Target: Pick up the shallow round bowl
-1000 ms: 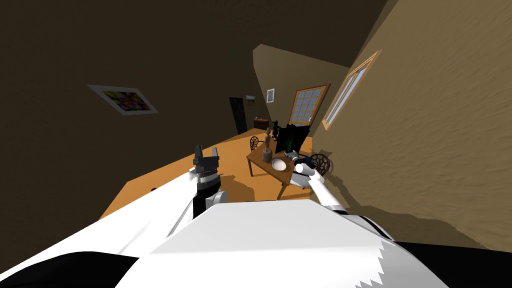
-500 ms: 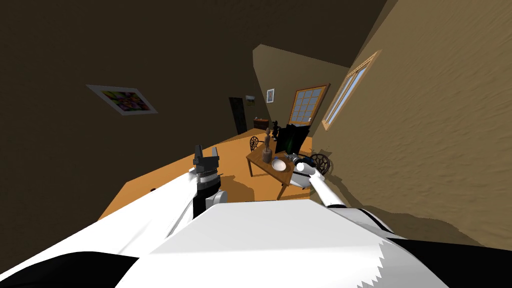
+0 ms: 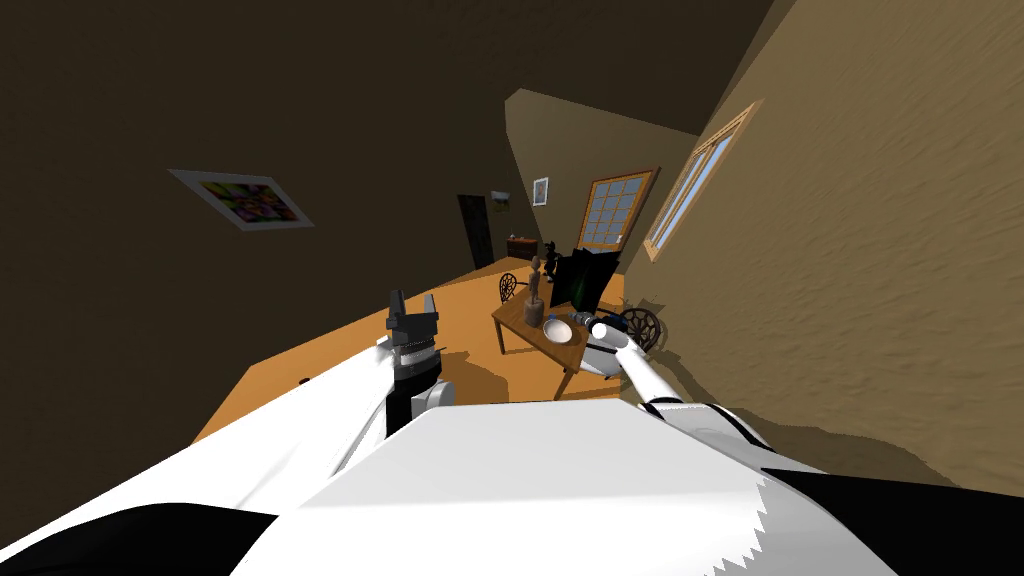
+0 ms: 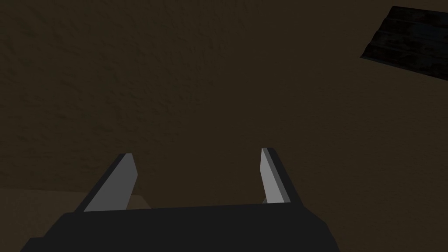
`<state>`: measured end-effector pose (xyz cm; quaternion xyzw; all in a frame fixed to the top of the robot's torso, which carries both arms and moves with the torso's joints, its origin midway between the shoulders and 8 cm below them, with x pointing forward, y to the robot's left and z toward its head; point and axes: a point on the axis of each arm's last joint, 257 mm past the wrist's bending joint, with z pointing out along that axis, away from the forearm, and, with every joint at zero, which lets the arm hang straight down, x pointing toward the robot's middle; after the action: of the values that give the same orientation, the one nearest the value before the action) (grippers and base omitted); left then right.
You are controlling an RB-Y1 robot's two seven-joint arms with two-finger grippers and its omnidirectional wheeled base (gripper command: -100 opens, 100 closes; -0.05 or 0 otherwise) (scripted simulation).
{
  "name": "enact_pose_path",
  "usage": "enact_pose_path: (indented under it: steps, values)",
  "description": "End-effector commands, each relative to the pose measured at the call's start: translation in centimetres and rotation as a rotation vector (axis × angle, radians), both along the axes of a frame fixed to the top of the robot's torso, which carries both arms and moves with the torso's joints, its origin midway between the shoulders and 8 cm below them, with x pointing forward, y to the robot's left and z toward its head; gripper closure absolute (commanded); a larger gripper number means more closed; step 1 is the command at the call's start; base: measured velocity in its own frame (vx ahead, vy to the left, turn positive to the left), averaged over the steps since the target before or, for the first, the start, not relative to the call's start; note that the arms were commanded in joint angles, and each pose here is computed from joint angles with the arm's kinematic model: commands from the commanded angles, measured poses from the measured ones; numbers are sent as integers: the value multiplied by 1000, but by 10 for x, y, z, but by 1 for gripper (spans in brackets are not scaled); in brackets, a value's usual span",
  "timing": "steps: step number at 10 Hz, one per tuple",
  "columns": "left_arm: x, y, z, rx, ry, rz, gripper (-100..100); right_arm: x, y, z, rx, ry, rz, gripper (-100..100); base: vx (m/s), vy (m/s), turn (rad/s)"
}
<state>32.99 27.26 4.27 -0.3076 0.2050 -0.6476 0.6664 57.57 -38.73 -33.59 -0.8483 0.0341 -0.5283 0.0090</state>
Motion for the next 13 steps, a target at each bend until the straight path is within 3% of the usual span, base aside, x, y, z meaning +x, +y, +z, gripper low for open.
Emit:
enact_pose_path:
  steps: [1,3,6,8,13]
  values:
    - [0,0,0,0,0,0,0,-1,-1,-12,80,52,-20,-100,22,-4,-5]
    - [0,0,0,0,0,0,0,-8,-6,-26,84,82,-34,-100,17,-1,-1]
    - [0,0,0,0,0,0,0,-10,-2,-43,212,163,-68,-100,24,-4,-4]
    - [0,0,0,0,0,0,0,-19,-7,-58,216,195,-86,-100,18,-2,2]
    - [0,0,0,0,0,0,0,-39,-1,-94,387,340,-157,-100,29,0,-3]
